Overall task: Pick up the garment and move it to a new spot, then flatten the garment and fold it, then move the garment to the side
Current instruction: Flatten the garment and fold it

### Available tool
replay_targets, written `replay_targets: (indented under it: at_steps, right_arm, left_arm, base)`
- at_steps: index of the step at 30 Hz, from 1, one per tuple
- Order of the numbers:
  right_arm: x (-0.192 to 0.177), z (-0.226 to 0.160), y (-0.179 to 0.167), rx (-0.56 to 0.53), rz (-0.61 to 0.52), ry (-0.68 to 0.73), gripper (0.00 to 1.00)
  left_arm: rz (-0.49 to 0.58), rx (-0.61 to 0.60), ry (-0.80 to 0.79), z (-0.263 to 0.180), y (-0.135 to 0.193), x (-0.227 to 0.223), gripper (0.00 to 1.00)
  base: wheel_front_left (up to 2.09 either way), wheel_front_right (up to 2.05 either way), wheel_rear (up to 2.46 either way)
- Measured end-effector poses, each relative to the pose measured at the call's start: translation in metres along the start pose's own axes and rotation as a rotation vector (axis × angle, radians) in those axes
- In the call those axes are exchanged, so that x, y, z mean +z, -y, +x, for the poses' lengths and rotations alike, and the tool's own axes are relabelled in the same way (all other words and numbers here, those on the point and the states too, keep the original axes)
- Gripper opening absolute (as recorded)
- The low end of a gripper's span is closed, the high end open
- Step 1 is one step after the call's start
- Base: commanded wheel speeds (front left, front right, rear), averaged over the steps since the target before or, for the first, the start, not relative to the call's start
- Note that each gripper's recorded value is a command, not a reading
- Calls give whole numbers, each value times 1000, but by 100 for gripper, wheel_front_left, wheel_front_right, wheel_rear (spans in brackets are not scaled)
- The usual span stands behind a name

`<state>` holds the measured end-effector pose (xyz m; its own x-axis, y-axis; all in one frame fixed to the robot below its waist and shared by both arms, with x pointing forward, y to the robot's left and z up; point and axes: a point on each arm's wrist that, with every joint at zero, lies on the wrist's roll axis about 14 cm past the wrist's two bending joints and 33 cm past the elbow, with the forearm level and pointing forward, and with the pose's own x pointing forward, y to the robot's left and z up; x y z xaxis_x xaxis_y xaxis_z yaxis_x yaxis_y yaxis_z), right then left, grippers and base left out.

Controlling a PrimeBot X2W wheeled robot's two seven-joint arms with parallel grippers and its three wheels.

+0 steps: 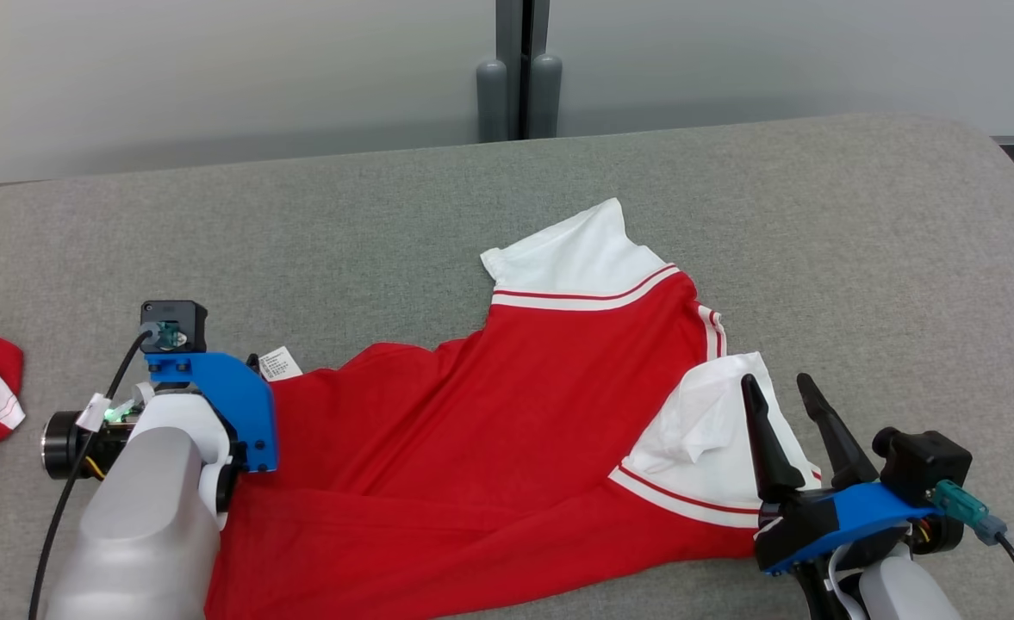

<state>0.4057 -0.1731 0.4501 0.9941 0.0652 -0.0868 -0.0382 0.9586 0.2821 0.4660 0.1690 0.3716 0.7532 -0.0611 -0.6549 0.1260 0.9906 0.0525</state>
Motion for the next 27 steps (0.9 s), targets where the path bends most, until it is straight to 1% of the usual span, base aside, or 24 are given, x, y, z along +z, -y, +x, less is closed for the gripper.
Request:
replay_targets:
  at_steps: [5,7,8,10,11,12,14,16,17,20,21,22,23,27]
  right_arm:
    - [-3,-2,-1,1,1,-9,100]
    - [-4,-2,1,-3,1,-13,100]
    - [-5,-3,2,-6,1,-14,100]
    - [-5,-3,3,-10,2,-15,100]
    - [-5,-3,3,-11,2,-15,100]
    - [-5,-3,3,-12,2,-15,100]
    - [-5,-3,4,-14,3,-15,100]
    - [-6,-2,3,-12,6,-17,100]
    - [-6,-1,2,-10,7,-18,100]
    - [-7,1,0,-4,9,-20,100]
    - [-7,2,-1,-2,9,-20,100]
    - [-7,3,-1,-1,11,-20,100]
    - [-7,3,-2,0,13,-21,100]
    - [-3,10,-4,10,13,-9,100]
  left_arm:
    - [18,12,-51,0,-4,-7,99]
    - [11,5,-67,1,-1,-10,79]
    - [8,-3,-77,2,2,-11,63]
    - [3,-19,-89,2,7,-13,56]
    - [4,-26,-102,1,8,-15,50]
    - [4,-26,-105,1,7,-15,49]
    - [9,-27,-119,0,5,-18,34]
    - [1,-25,-131,-1,4,-22,29]
    - [-1,-26,-140,-2,4,-23,24]
    - [-9,-29,-153,-2,3,-25,22]
    - [-8,-29,-157,-2,2,-25,12]
    - [-9,-31,-163,-2,2,-27,7]
    - [-17,-35,-162,-2,3,-27,0]
    - [-10,-35,-119,-2,3,-22,0]
  base:
    - [0,0,0]
    - [0,0,0]
    - [0,0,0]
    - [0,0,0]
    - [0,0,0]
    - [0,0,0]
    - [0,0,0]
    - [0,0,0]
    - [0,0,0]
    - [0,0,0]
    - [0,0,0]
    - [0,0,0]
    - [0,0,0]
    - [0,0,0]
